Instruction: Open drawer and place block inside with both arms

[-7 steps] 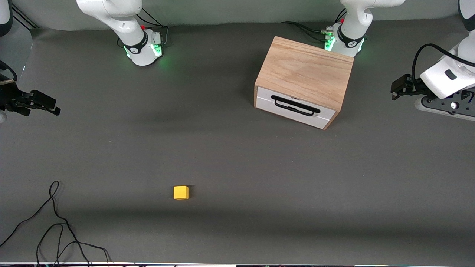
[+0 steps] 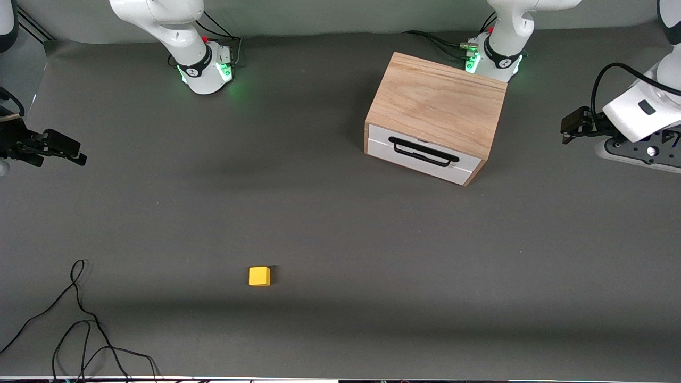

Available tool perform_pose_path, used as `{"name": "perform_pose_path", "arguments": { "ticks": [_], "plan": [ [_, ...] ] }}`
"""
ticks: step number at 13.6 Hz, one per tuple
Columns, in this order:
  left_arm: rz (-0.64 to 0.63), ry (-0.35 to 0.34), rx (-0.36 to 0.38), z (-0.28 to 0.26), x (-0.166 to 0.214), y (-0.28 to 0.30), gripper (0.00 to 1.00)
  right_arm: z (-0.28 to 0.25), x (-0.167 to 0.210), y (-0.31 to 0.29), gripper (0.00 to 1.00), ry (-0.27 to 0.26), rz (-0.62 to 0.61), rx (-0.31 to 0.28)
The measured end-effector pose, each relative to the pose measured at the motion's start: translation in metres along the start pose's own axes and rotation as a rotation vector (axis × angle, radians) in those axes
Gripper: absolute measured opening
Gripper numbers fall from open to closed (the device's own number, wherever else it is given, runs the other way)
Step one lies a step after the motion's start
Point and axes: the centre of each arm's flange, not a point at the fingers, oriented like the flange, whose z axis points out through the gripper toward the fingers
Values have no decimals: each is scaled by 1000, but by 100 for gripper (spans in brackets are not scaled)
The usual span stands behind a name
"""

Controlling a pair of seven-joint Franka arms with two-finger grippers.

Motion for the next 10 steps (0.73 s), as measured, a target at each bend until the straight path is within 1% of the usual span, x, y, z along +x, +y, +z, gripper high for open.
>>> {"name": "perform_pose_path", "arguments": {
  "ticks": [6, 8, 10],
  "plan": [
    [-1, 0, 0, 0, 0, 0, 100, 6, 4, -7, 100, -7, -12, 0],
    [-1, 0, 0, 0, 0, -1, 100, 12, 13, -24, 100, 9, -43, -1],
    [-1, 0, 0, 0, 0, -1, 100, 17, 32, -50, 100, 32, -75, -2]
  ]
}}
